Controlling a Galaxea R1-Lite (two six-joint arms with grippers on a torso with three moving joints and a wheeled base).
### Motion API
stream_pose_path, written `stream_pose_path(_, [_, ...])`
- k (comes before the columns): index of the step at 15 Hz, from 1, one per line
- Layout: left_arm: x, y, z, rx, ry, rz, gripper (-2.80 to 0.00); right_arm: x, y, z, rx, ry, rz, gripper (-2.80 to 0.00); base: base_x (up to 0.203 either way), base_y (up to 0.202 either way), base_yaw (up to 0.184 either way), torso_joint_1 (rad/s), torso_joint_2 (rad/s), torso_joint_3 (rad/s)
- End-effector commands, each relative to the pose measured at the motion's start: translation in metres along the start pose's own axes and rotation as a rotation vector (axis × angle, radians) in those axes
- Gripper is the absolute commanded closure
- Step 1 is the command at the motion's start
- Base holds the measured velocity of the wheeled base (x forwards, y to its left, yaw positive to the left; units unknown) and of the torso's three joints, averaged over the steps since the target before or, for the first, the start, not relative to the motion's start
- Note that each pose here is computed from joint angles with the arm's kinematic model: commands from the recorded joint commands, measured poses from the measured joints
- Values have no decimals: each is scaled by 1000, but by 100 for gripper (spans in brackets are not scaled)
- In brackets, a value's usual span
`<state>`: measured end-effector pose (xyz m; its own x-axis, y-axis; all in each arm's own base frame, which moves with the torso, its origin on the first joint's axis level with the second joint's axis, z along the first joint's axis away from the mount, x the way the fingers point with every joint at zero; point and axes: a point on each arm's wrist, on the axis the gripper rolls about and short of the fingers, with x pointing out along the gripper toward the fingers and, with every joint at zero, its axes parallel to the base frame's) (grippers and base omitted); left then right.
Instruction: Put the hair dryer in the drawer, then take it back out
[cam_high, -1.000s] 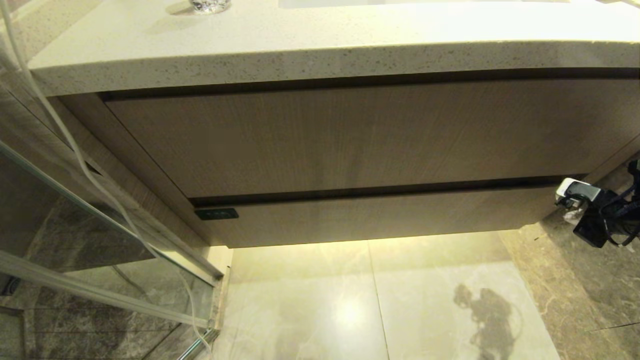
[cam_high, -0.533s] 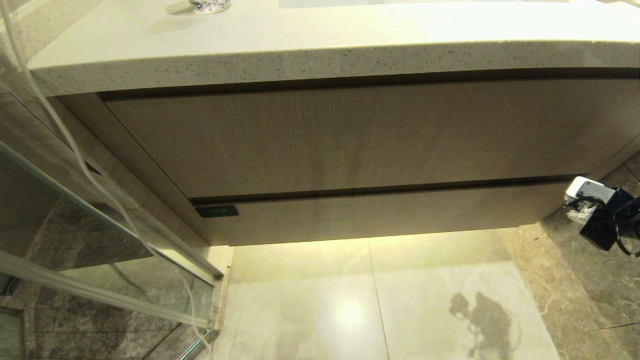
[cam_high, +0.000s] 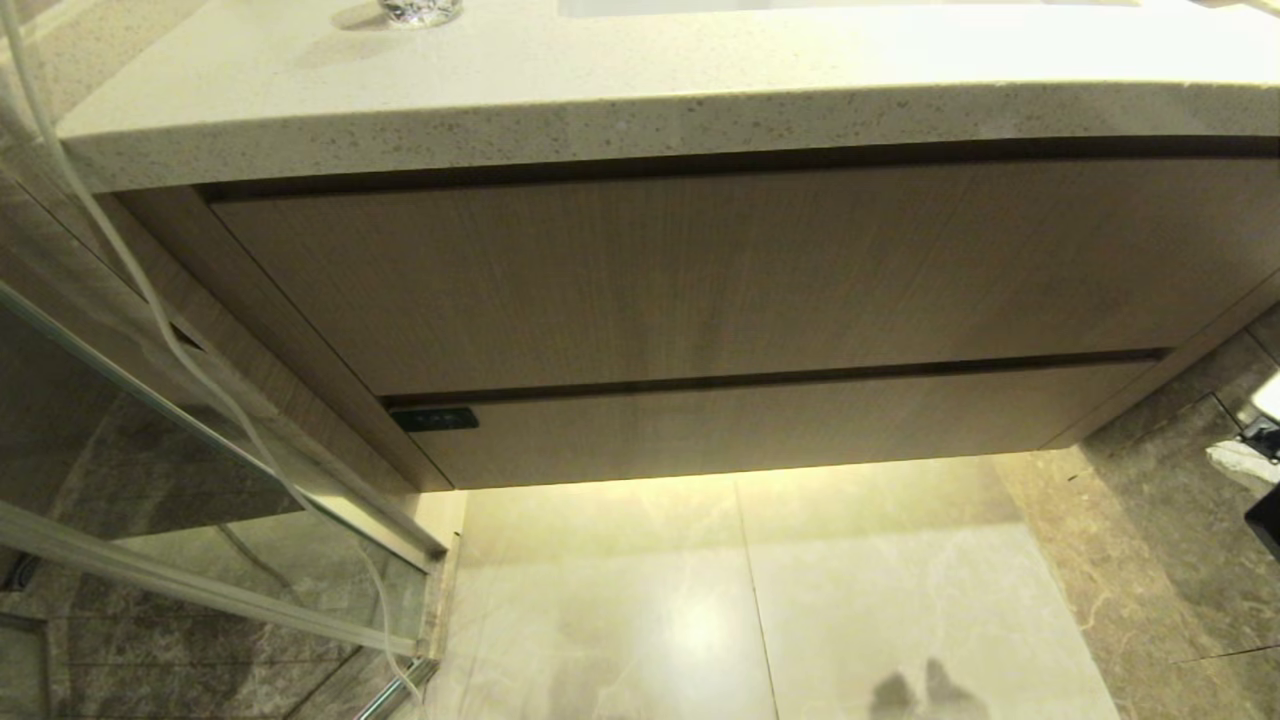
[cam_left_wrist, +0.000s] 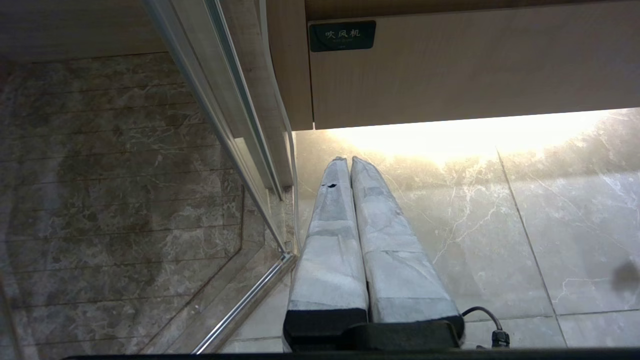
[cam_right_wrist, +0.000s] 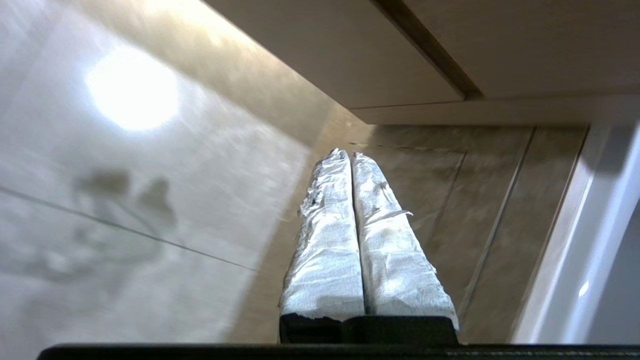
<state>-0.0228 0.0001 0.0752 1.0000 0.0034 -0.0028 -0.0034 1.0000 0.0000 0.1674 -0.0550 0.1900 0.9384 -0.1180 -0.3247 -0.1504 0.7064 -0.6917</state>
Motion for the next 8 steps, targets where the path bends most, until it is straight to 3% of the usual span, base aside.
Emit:
stream_pose_path(1, [0,0,0,0,-1,0,0,-75,31,7,172,-132,-120,0,0,0,0,0,0,0])
stream_pose_path(5, [0,0,0,0,0,1,0,-133,87,-34,440,-227,-112,0,0,0,0,0,0,0])
stream_pose_path(8, [0,0,0,0,-1,0,0,-152,122,-70,569,-310,-63,0,0,0,0,0,0,0])
